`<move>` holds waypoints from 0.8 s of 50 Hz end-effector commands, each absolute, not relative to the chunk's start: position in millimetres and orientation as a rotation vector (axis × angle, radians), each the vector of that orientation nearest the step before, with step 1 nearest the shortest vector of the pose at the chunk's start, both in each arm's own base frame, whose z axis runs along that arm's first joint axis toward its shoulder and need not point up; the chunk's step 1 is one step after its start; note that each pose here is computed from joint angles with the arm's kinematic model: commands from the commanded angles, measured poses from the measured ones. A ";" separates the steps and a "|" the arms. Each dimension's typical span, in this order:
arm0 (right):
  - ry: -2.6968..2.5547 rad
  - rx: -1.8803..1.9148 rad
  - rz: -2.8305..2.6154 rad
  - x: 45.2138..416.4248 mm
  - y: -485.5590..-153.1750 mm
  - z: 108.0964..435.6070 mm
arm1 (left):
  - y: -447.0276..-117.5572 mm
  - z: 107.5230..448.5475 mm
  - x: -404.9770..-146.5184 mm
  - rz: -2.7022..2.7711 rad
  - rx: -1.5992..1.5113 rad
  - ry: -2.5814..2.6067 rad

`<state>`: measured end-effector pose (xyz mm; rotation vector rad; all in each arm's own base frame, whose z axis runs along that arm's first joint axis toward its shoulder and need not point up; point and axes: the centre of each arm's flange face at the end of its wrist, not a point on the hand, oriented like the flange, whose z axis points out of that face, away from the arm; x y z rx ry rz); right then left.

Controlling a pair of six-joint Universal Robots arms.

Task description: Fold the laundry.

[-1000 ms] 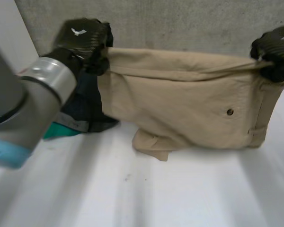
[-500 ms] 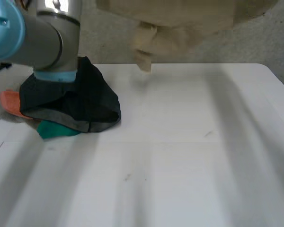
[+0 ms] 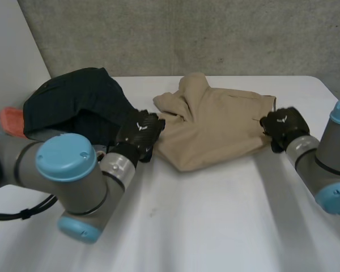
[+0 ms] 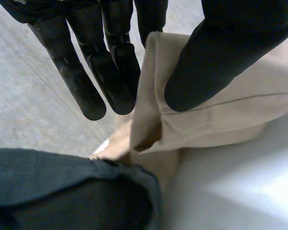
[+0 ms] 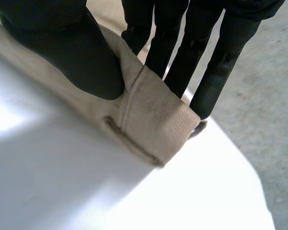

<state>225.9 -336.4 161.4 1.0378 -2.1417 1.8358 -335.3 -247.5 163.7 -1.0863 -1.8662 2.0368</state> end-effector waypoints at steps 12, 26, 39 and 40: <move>-2.139 1.474 1.193 168.6 -186.7 228.3 | -63.9 232.0 -247.2 1.207 -1.678 -2.180; -2.167 1.412 1.371 168.0 -203.8 219.0 | -118.3 220.1 -303.2 1.559 -1.567 -2.010; -2.261 1.363 1.367 171.0 -221.3 190.6 | -196.5 182.7 -336.6 1.603 -1.510 -2.095; -2.258 1.362 1.370 171.0 -221.1 189.4 | -199.1 181.9 -338.0 1.607 -1.505 -2.095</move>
